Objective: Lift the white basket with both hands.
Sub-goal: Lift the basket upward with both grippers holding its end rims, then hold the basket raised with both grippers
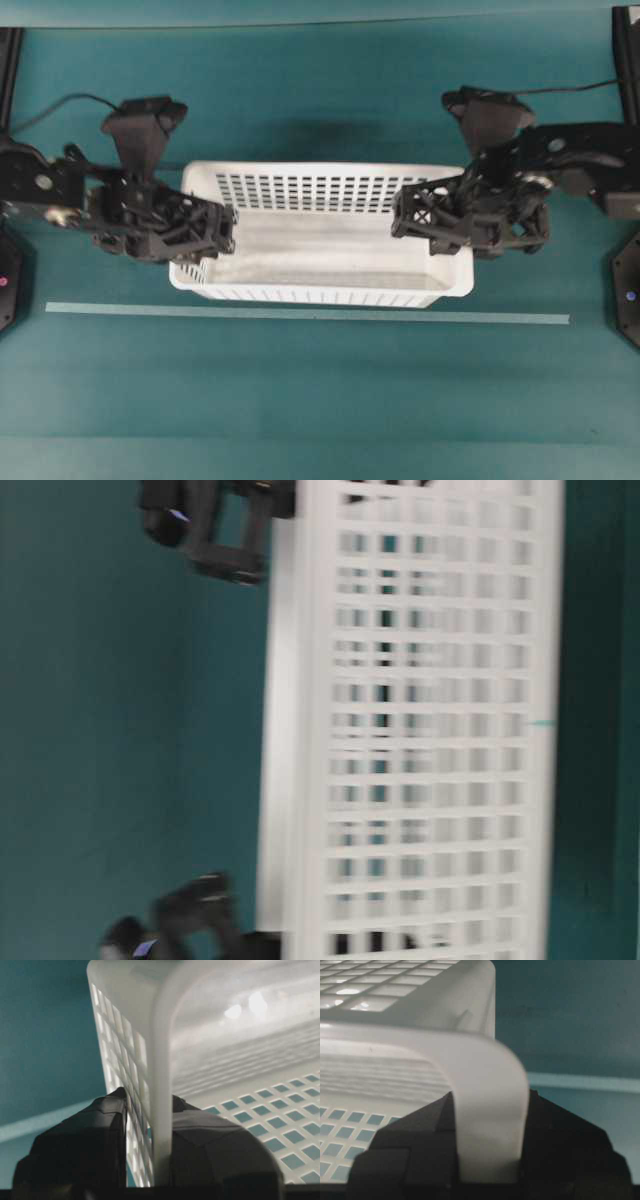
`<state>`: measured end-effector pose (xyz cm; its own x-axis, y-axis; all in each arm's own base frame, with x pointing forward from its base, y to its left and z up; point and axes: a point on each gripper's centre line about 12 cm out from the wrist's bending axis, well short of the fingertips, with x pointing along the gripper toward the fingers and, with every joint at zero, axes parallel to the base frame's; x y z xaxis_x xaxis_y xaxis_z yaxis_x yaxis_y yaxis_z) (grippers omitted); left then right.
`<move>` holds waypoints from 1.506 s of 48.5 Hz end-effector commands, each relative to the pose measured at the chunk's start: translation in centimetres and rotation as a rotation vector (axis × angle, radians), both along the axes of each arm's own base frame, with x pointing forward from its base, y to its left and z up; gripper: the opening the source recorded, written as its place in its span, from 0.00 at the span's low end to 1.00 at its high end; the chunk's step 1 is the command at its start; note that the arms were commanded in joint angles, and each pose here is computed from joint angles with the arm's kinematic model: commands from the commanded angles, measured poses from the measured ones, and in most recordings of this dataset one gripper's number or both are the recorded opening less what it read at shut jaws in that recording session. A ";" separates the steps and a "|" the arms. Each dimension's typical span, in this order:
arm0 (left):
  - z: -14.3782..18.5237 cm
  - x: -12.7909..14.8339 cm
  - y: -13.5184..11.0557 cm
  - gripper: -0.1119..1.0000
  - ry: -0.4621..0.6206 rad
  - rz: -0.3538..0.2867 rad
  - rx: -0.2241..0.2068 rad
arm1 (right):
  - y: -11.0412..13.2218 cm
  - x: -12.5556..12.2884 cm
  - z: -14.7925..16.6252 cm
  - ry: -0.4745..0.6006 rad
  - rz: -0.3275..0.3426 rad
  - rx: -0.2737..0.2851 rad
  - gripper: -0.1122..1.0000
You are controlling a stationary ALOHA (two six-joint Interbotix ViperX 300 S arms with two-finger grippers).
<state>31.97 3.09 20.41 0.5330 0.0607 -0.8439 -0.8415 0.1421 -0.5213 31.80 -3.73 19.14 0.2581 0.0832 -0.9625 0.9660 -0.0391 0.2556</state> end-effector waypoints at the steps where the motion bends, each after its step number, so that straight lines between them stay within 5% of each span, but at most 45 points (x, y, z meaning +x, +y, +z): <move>1: 4.1 0.6 0.1 0.18 -0.081 -0.018 0.025 | 0.3 0.4 1.9 -0.024 0.015 0.006 0.26; 15: 8.6 0.0 0.1 0.18 -0.142 -0.014 0.031 | 0.0 1.1 7.8 -0.155 0.018 -0.014 0.26; 73: 26.5 -1.0 0.1 0.18 -0.330 -0.052 0.095 | 2.3 0.4 24.0 -0.217 0.160 -0.020 0.26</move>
<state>30.80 3.19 42.71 0.6934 0.0849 -0.7156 -0.7171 0.1792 -0.6736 31.31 -3.03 42.40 0.4252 0.0946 -0.9002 0.9010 0.0507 0.4309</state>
